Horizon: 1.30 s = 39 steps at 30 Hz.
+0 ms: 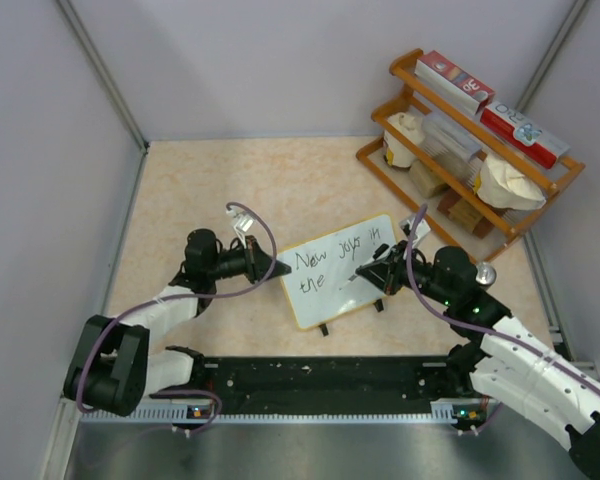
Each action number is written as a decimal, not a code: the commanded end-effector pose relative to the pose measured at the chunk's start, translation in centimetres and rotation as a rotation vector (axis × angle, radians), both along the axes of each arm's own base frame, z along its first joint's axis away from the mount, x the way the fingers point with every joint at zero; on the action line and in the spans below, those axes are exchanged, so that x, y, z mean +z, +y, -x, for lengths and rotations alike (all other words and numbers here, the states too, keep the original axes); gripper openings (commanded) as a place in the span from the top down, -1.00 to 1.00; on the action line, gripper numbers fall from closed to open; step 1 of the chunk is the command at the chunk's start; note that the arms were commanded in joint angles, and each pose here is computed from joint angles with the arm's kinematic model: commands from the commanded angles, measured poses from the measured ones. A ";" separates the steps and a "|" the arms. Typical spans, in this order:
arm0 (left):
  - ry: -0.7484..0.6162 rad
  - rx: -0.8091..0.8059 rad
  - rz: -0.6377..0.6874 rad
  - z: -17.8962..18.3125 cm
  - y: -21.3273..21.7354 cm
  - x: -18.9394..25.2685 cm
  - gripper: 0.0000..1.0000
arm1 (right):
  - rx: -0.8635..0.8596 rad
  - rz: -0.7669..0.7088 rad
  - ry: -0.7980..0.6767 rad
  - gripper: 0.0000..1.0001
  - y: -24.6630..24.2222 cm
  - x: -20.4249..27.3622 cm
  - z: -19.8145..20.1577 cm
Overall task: Write a sentence on the whiteboard
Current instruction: Hold the whiteboard on the whiteboard stand.
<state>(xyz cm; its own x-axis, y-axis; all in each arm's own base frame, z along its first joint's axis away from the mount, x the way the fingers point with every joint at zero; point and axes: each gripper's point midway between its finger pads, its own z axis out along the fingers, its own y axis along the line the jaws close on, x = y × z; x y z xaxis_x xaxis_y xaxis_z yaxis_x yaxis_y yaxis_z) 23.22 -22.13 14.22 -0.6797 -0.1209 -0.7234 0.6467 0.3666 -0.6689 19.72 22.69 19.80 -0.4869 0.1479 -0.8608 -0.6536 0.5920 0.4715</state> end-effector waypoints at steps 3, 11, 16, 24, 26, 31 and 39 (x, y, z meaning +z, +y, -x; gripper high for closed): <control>-0.105 -0.020 -0.034 -1.1 0.1 -0.6 0.78 | -0.020 -0.018 -0.094 1.00 -0.1 2.6 -0.9; -0.106 -0.035 -0.031 -0.7 0.1 -0.7 0.25 | -0.031 -0.001 -0.084 1.00 -0.1 2.2 -1.3; -0.108 -0.049 -0.023 -0.4 0.0 -0.8 -0.07 | -0.036 -0.001 -0.093 1.00 -0.2 2.4 -1.4; -0.115 -0.060 -0.017 -0.1 0.0 -0.8 -0.15 | -0.042 -0.002 -0.104 1.00 -0.4 2.4 -1.3; -0.116 -0.061 -0.015 0.0 0.0 -0.7 -0.17 | -0.045 0.000 -0.102 1.00 -0.4 2.2 -1.4; -0.122 -0.070 -0.011 0.2 0.0 -0.7 -0.18 | -0.048 0.000 -0.102 1.00 -0.5 2.1 -1.3; -0.126 -0.069 -0.012 0.1 0.0 -0.6 -0.21 | -0.065 0.008 -0.102 1.00 -0.8 1.9 -1.6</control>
